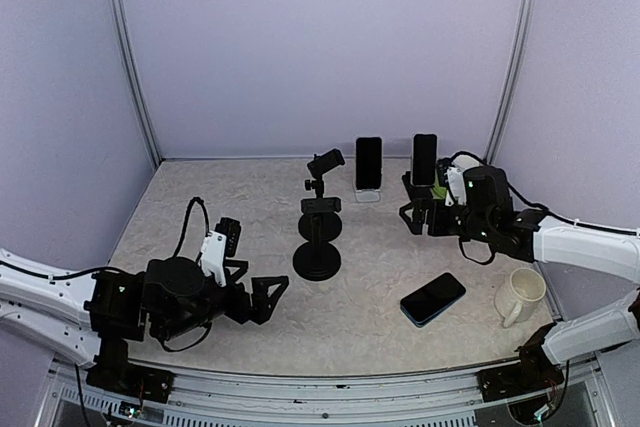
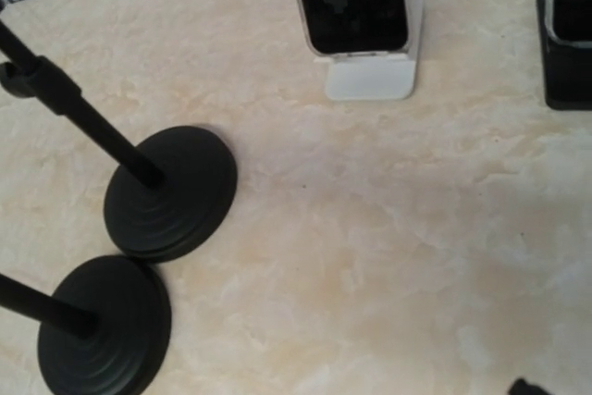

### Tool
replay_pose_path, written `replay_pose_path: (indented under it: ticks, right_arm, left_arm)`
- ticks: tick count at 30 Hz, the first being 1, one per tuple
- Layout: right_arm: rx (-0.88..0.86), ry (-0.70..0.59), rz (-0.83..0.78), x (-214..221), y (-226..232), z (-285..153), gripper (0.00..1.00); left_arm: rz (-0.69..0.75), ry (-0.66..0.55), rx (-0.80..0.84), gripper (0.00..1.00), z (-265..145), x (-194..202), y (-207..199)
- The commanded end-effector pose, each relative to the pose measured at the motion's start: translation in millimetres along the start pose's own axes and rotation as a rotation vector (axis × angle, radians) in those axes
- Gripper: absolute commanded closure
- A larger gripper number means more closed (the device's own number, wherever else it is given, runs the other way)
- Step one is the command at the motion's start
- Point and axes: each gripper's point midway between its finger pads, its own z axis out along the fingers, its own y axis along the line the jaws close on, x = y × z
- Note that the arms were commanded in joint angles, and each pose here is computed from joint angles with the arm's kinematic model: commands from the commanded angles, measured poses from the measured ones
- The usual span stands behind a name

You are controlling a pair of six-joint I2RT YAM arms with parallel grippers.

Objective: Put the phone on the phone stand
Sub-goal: Pick up the phone from the phone.

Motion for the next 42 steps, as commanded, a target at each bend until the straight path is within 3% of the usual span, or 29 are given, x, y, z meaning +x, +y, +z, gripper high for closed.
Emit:
replay_pose_path:
  ticks: [1, 10, 18, 30, 35, 42]
  right_arm:
    - [0.029, -0.017, 0.043, 6.8, -7.3, 0.8, 0.0]
    - [0.026, 0.024, 0.073, 26.4, -11.5, 14.7, 0.0]
    - [0.006, 0.136, 0.016, 19.0, 3.3, 10.8, 0.0]
    - [0.076, 0.016, 0.025, -39.6, 6.3, -22.5, 0.0]
    - [0.058, 0.011, 0.056, -30.9, 5.2, -26.3, 0.0]
    - [0.05, 0.061, -0.062, -14.3, 2.6, -26.3, 0.0]
  left_arm:
    - [-0.003, -0.016, -0.018, 0.01, -5.2, -15.6, -6.3]
    - [-0.005, -0.016, 0.031, 0.01, -12.8, -12.4, -7.6]
    - [0.141, 0.0, 0.069, 0.01, -7.9, 5.2, -8.3]
    - [0.174, 0.003, 0.304, 0.01, -18.8, -28.3, -37.0]
    - [0.199, 0.022, 0.348, 0.01, -15.6, -10.5, -49.6]
    - [0.177, -0.002, 0.352, 0.01, -1.0, 9.0, -65.2]
